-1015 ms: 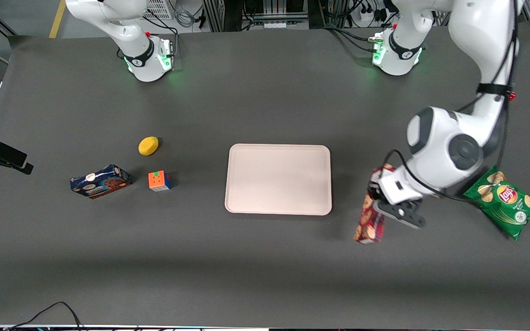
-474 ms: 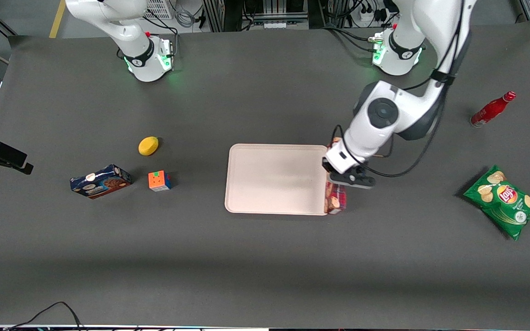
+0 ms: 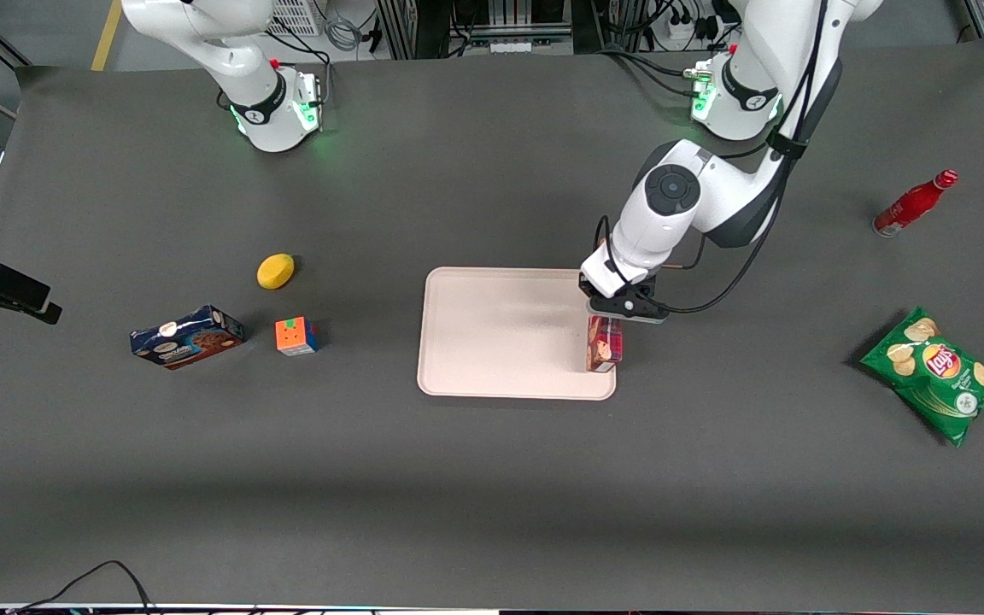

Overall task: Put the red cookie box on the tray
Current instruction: 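Carry the held box over the white tray and lower it, then set the box down on the tray and open the left gripper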

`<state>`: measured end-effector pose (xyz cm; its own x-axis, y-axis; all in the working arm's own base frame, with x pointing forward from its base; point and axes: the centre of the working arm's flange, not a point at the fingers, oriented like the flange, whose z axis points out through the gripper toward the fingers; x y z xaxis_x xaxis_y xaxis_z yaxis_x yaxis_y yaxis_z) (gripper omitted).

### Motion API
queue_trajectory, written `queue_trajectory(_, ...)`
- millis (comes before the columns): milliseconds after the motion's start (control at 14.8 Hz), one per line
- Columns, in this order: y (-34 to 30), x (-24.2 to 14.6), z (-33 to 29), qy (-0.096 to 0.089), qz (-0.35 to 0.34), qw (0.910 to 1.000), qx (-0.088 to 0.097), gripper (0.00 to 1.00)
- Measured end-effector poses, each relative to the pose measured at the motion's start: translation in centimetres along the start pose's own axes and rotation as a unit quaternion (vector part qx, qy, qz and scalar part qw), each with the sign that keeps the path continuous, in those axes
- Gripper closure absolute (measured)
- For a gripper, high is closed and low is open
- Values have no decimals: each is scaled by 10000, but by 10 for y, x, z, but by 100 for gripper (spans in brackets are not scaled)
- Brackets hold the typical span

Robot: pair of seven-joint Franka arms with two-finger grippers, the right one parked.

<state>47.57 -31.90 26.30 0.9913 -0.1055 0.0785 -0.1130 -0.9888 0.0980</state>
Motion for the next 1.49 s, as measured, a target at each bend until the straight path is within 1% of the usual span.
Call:
queue_trajectory(406,5,-9,18,-146,-1,9999,52,88)
queue_trajectory(474,6,-10,22,-148,5,9999,70,88)
queue_trajectory(744,8,-7,29,-109,-29,9999,121,88)
queue_trajectory(1083,13,6,28,-32,-135,9999,48,88)
queue_trajectory(1489,15,16,33,-23,-224,9997,-2,88)
